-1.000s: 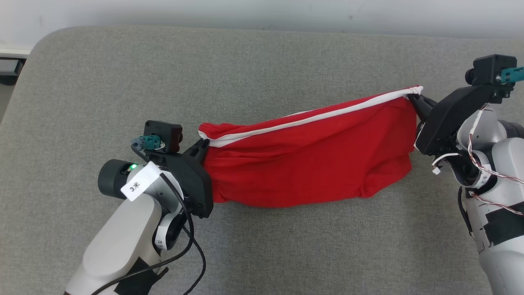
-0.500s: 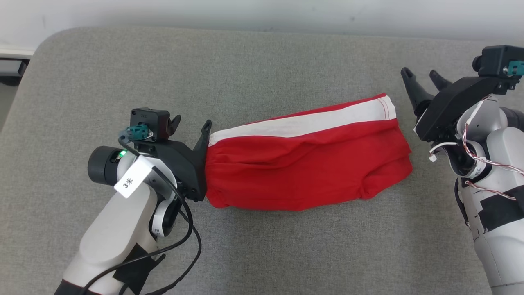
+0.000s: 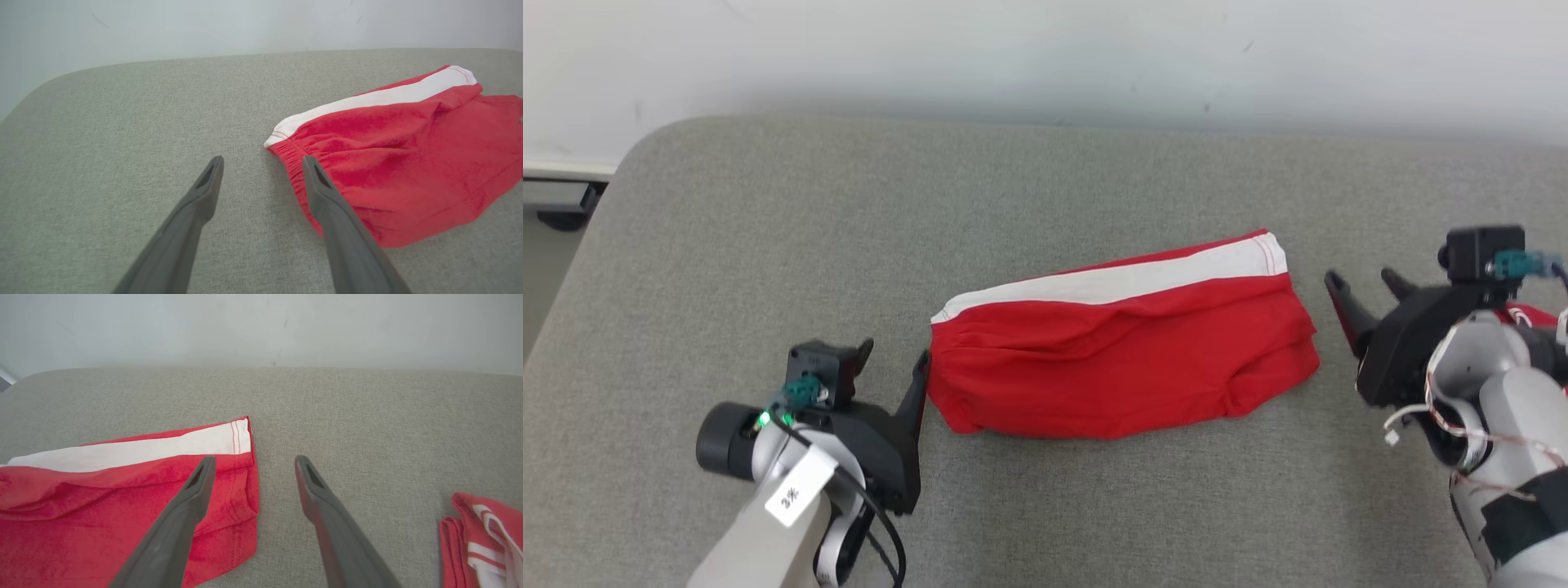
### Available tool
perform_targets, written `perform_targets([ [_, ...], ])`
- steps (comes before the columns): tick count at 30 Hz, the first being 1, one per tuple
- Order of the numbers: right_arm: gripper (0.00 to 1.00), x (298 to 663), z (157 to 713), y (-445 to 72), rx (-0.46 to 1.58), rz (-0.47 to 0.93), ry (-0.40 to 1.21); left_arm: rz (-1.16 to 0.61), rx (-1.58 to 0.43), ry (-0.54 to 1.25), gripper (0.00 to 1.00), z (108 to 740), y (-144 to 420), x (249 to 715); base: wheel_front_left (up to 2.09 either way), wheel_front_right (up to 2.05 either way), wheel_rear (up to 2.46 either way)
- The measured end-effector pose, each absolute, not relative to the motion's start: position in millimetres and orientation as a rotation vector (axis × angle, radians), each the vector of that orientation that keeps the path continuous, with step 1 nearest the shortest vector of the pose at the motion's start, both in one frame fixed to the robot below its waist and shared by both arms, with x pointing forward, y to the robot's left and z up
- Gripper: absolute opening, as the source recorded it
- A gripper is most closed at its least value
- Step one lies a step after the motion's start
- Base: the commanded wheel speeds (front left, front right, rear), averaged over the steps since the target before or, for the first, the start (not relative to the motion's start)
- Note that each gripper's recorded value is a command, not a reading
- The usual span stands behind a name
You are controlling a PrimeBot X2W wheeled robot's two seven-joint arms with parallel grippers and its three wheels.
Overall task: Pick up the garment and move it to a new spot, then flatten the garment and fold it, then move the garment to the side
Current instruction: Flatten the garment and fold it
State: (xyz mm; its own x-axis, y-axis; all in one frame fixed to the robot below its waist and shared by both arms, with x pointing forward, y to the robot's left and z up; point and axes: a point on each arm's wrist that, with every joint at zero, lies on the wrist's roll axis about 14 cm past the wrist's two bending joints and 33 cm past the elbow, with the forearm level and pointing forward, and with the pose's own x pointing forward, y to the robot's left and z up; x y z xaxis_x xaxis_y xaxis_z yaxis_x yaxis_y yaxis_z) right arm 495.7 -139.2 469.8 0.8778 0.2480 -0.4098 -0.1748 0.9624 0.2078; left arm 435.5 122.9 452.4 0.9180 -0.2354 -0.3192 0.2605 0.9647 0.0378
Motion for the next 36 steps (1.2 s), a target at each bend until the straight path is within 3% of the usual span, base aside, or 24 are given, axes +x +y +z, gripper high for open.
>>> perform_targets([
  [12, 1.00, 453, 435, -157, 0.178, 0.154, 0.538, -0.371, 0.085, 0.346, 1.00, 436, 92, 404, 0.00, 0.00, 0.00],
  [36, 1.00, 473, 413, -135, 0.284, 0.131, 0.585, -0.415, 0.080, 0.389, 1.00, 419, 90, 404, 0.00, 0.00, 0.00],
])
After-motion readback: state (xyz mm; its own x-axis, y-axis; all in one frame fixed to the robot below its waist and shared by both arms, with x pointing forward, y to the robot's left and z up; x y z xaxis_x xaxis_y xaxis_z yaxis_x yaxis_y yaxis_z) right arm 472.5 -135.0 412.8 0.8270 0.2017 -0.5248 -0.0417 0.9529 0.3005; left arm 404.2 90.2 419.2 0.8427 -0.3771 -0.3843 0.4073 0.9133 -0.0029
